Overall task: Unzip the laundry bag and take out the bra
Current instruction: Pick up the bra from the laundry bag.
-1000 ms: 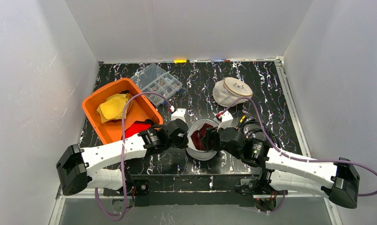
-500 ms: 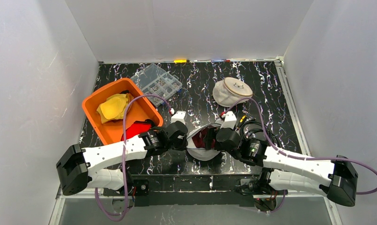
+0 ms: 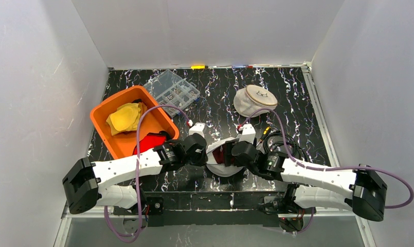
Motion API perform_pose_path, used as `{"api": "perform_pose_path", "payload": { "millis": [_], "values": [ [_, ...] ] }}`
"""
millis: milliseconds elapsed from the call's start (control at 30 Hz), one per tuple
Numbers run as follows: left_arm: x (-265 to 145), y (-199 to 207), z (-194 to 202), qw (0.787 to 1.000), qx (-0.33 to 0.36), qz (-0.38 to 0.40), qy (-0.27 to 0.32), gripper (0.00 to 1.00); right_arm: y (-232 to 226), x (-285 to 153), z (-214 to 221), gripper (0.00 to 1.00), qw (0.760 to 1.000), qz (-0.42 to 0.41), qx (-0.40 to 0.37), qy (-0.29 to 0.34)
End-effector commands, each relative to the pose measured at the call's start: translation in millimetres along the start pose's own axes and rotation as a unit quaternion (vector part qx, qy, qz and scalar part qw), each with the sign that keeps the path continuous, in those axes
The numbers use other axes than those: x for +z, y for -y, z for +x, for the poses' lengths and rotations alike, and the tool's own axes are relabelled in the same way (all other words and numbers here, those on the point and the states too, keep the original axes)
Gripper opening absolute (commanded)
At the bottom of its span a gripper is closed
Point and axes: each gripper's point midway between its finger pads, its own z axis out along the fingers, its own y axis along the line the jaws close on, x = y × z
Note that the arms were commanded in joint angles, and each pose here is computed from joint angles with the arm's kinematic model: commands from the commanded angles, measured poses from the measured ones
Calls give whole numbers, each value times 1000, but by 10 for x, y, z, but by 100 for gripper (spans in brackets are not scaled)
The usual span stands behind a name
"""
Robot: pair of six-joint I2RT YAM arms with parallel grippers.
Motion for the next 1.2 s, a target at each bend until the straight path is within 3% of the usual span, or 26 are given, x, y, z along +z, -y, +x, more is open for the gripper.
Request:
{"api": "perform_pose_path", "payload": {
  "millis": [0, 200, 500, 833, 967, 1167],
  "values": [
    [10, -11, 25, 1000, 0, 1, -6, 0, -131, 71, -39, 83, 1000, -15, 12, 6],
    [26, 38, 27, 1000, -1, 10, -10, 0, -220, 166, 19, 63, 1000, -22, 2, -9],
    [4, -25, 36, 1000, -1, -2, -8, 0, -340, 11, -187, 1, 996, -80, -36, 31],
    [-215, -110, -220, 999, 4, -37, 26, 0, -509, -386, -359, 1, 968, -178, -173, 46],
    [-322, -116, -401, 998, 11, -45, 50, 0, -710, -598, -379, 1, 942, -249, -223, 41],
    [-310, -146, -518, 997, 22, -57, 50, 0, -917, -795, -499, 1, 922, -305, -232, 57]
  ]
}}
